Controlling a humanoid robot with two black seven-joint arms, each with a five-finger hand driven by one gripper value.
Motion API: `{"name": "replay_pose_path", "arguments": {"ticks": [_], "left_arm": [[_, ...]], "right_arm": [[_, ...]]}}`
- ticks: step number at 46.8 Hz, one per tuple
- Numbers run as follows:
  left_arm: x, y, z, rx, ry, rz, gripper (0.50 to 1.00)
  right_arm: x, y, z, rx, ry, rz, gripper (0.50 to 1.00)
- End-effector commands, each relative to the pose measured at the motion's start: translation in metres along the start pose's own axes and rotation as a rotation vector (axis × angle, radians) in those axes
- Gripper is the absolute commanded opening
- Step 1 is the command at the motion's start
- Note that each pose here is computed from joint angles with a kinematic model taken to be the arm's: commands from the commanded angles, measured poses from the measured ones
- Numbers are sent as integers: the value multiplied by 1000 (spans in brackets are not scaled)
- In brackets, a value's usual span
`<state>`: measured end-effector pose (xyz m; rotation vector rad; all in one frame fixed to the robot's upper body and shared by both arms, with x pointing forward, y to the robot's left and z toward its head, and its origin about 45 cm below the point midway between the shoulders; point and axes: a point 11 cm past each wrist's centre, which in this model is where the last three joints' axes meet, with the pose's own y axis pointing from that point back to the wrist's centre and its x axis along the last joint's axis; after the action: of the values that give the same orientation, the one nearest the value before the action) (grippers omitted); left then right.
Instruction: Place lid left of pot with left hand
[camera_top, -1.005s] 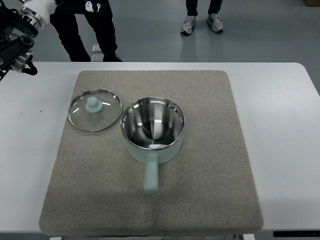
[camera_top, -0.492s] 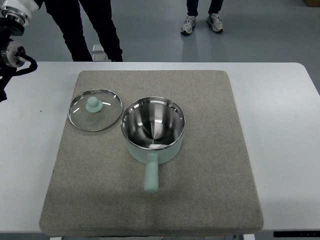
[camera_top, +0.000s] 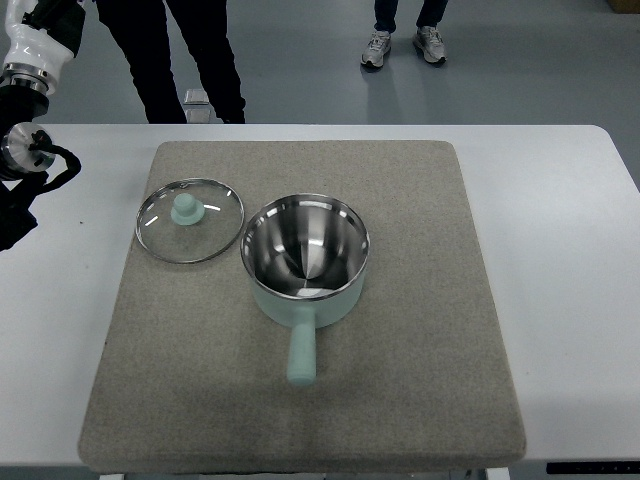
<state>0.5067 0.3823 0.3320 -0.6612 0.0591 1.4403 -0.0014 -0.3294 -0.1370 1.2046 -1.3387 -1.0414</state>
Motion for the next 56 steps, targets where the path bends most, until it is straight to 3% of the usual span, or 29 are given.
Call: {"name": "replay_pose_path", "arguments": {"ticks": [1, 20, 28, 42, 56], "left_arm": [[-1, 0, -2, 0, 9, 2, 994], [10, 4, -32, 88, 53, 156, 994], [14, 7, -52, 175, 87, 313, 994], [9, 4, -43, 129, 180, 221, 994], [11, 6, -45, 122, 194, 229, 994]], "right_arm": [[0, 0, 0, 1, 1, 0, 924], [0, 0, 0, 0, -1, 0, 924], [0, 0, 0, 0, -1, 0, 921], [0, 0, 0, 0, -1, 0, 924], [-5, 0, -6, 10, -4, -19, 924]]}}
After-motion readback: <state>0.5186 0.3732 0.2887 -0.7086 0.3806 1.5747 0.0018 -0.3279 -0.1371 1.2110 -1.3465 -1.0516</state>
